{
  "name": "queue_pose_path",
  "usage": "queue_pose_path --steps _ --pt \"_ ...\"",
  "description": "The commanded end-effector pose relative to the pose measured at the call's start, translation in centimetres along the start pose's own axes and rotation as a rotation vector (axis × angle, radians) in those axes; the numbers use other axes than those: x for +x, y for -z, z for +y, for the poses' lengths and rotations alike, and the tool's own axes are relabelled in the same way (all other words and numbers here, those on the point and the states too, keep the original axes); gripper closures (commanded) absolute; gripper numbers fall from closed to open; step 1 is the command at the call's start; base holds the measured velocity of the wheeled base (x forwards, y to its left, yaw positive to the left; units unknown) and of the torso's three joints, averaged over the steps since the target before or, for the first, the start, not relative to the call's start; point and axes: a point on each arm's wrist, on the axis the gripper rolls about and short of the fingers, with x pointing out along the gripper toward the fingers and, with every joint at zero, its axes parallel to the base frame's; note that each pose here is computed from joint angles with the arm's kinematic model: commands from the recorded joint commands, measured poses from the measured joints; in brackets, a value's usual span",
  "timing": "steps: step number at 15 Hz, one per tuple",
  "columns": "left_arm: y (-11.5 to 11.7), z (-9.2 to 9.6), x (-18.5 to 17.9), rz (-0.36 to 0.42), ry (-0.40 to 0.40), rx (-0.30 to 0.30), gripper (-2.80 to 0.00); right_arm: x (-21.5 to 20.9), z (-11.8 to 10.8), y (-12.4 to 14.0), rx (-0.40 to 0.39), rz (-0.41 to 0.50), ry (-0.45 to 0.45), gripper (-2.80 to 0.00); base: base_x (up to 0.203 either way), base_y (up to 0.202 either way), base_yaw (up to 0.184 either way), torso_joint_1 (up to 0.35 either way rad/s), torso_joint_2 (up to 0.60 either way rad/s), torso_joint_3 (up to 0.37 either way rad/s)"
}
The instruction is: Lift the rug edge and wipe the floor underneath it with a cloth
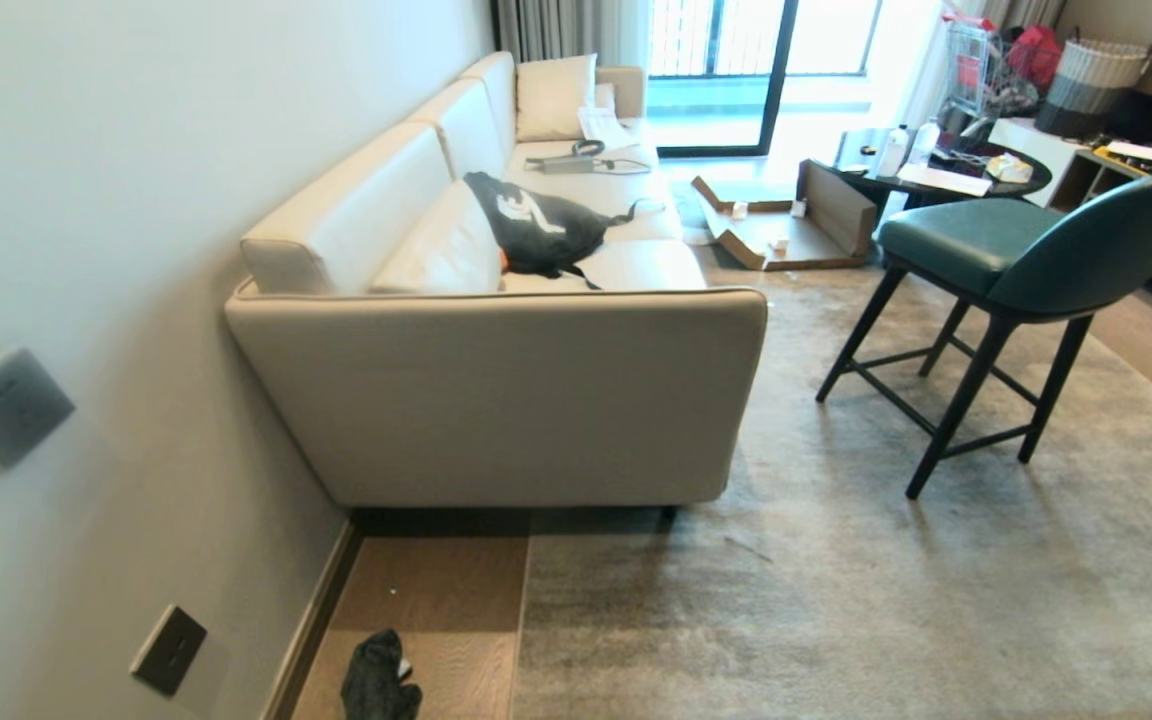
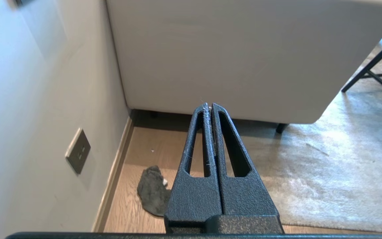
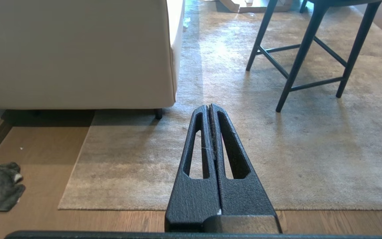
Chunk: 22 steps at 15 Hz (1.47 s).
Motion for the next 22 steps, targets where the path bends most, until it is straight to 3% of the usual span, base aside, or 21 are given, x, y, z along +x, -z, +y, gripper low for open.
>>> queue_pose_path --steps 1,11,22 --pt "-0.01 0.00 0.00 -0.001 -0.001 -0.001 0.00 0.01 0.00 0.00 0.000 0.001 -0.001 0.00 0.000 0.000 0.000 0.030 -0.45 -0.398" --pt "-0.01 0.00 0.00 -0.001 -0.001 -0.001 0.00 0.01 0.00 -0.01 0.002 0.000 0.000 0.00 0.000 0.000 0.000 0.112 -0.48 -0.375" --pt "-0.01 0.00 0.00 -0.001 -0.001 -0.001 0.00 0.01 0.00 0.01 0.002 0.002 0.000 0.00 0.000 0.000 0.000 0.201 -0.57 -0.368"
